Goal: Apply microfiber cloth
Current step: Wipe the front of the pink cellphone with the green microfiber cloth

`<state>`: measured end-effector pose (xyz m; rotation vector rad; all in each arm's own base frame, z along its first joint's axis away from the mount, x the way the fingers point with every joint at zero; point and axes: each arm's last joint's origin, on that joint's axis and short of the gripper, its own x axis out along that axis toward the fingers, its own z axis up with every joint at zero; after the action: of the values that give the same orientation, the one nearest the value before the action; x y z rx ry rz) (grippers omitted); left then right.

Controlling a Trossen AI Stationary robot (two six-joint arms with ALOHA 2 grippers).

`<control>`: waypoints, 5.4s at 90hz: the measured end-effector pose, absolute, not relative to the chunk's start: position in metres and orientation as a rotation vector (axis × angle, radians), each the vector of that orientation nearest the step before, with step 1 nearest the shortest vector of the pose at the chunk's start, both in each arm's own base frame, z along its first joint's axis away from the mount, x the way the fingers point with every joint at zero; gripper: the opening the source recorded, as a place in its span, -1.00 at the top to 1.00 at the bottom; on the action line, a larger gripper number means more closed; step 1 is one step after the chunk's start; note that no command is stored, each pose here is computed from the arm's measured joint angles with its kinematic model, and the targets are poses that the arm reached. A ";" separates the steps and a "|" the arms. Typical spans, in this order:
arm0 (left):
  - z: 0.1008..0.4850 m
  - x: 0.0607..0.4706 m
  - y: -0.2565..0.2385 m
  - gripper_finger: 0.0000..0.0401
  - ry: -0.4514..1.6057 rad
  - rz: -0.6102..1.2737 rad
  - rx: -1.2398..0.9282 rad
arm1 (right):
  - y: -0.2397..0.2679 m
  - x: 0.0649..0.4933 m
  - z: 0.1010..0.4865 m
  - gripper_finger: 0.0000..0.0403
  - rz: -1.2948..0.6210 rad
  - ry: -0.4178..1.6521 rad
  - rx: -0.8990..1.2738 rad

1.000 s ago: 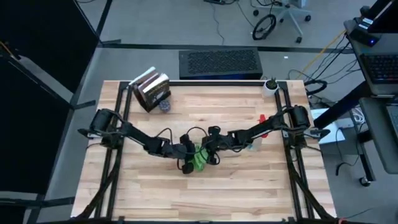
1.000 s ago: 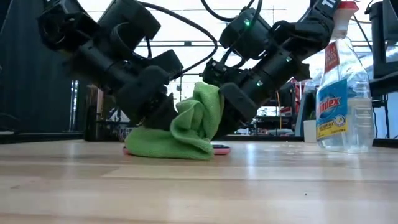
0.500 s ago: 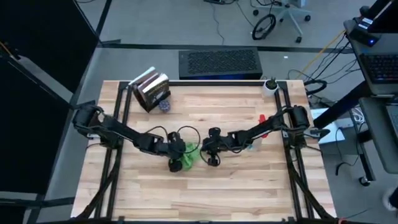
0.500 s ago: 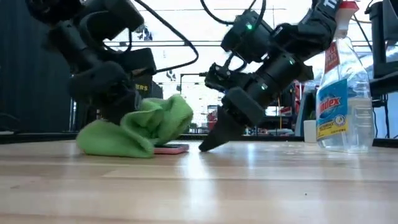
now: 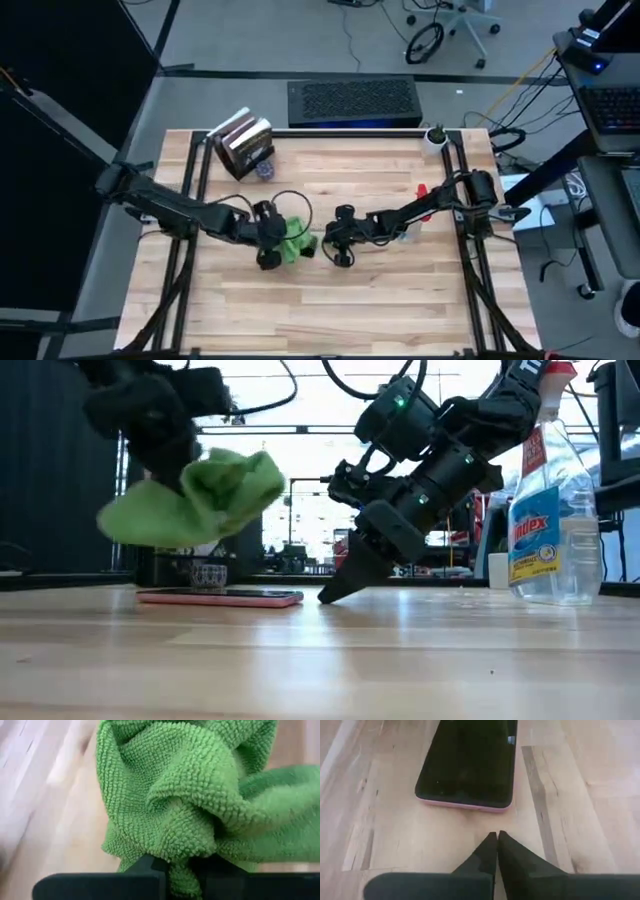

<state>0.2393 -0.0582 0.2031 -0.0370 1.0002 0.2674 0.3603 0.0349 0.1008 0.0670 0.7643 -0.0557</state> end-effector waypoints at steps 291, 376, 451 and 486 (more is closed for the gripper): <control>0.199 0.236 -0.067 0.72 0.677 0.080 0.051 | 0.053 0.339 0.197 0.84 0.005 0.553 0.121; 0.103 0.263 -0.066 1.00 0.877 0.086 0.059 | 0.059 0.364 0.114 0.84 -0.029 0.659 0.167; 0.099 0.262 -0.065 1.00 0.843 0.088 0.024 | 0.064 0.363 0.157 0.84 0.033 0.477 0.146; 0.099 0.263 -0.063 1.00 0.845 0.093 0.020 | 0.071 0.386 0.101 0.81 -0.010 0.626 0.176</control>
<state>0.2626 -0.0630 0.0994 0.0197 0.8451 0.0934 0.3856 0.0706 0.1008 0.1762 0.6264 -0.0099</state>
